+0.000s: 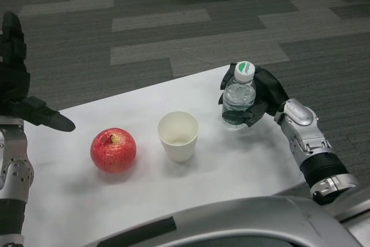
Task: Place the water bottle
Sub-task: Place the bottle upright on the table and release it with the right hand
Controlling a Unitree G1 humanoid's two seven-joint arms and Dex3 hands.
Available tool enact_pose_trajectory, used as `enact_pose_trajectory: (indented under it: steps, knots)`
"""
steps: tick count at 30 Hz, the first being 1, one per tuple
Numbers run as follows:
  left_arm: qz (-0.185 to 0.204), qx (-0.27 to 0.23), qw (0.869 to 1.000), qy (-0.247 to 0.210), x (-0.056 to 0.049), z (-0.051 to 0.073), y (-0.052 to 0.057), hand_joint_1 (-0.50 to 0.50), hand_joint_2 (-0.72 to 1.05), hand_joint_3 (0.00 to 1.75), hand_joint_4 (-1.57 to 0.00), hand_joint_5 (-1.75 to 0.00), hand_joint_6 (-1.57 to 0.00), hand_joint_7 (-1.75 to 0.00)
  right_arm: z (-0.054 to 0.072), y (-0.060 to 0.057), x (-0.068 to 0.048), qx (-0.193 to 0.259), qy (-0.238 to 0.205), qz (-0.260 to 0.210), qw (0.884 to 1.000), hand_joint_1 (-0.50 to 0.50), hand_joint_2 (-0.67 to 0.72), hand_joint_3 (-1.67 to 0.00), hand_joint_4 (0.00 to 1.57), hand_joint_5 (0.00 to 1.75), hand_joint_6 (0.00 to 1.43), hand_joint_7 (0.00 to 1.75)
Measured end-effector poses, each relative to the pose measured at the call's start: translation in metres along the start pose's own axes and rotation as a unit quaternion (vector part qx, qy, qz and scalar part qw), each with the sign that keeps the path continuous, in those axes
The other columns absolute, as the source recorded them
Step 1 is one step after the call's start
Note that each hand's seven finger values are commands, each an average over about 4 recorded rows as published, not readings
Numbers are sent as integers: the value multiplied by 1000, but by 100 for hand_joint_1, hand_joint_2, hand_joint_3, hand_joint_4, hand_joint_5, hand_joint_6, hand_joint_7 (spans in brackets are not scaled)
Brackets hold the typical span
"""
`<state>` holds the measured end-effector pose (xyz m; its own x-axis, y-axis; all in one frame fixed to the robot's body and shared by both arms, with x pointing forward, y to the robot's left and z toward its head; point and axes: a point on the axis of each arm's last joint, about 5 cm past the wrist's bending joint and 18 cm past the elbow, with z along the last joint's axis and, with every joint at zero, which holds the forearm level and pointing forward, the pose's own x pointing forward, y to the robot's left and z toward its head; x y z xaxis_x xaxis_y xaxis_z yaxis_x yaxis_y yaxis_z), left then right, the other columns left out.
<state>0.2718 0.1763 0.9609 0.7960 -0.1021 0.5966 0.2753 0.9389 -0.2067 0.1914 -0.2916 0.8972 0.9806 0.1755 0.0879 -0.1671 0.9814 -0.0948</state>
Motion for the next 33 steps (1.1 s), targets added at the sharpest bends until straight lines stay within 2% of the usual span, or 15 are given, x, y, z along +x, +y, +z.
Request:
enact_pose_trajectory:
  steps: [3, 7, 12, 15, 21, 26, 29, 30, 33]
  knots:
    - [0, 0, 1000, 1, 0, 0, 0, -50, -72, 9, -11, 0, -4, -5, 0, 0, 0, 0, 1, 0, 1000, -29, -41, -113, 98, 165, 81, 175]
    - [1, 0, 1000, 1, 0, 0, 0, -50, -72, 9, -11, 0, -4, 0, -1, 0, -1, -1, 3, -1, 1000, -39, -35, -73, 88, 165, 66, 175]
    - [1, 0, 1000, 2, 0, -1, 0, -50, -72, 9, -11, 0, -5, -2, -1, 0, -1, 0, 4, -1, 1000, -44, -27, -46, 76, 165, 46, 175]
    - [1, 0, 1000, 2, 0, -1, 0, -50, -72, 9, -11, 0, -5, -5, -2, 1, -1, 2, 4, 1, 1000, -46, -22, -40, 61, 160, 30, 169]
    - [1, 0, 1000, 2, 0, -1, 0, -50, -72, 9, -11, 0, -5, -2, -6, 3, -4, 2, 16, 9, 1000, -46, -16, -32, 32, 143, 13, 145]
    - [1, 0, 1000, 2, 0, -1, 0, -50, -72, 9, -11, 0, -5, -5, -12, 6, -9, 7, 37, 17, 999, -46, -13, -24, 27, 141, 10, 140]
    - [1, 0, 1000, 2, 0, -1, 0, -50, -72, 9, -11, 0, -5, -5, -12, 7, -9, 7, 37, 21, 999, -46, -2, -14, 19, 128, 4, 120]
    - [1, 0, 1000, 2, 0, -1, 0, -50, -72, 9, -11, 0, -5, -3, -13, 7, -9, 8, 37, 22, 999, -46, 3, -10, 14, 119, 2, 110]
    - [1, 0, 1000, 2, 0, 0, 1, -50, -72, 9, -11, 0, -5, -2, -13, 7, -9, 9, 36, 24, 999, -46, 15, -6, 1, 56, 0, 82]
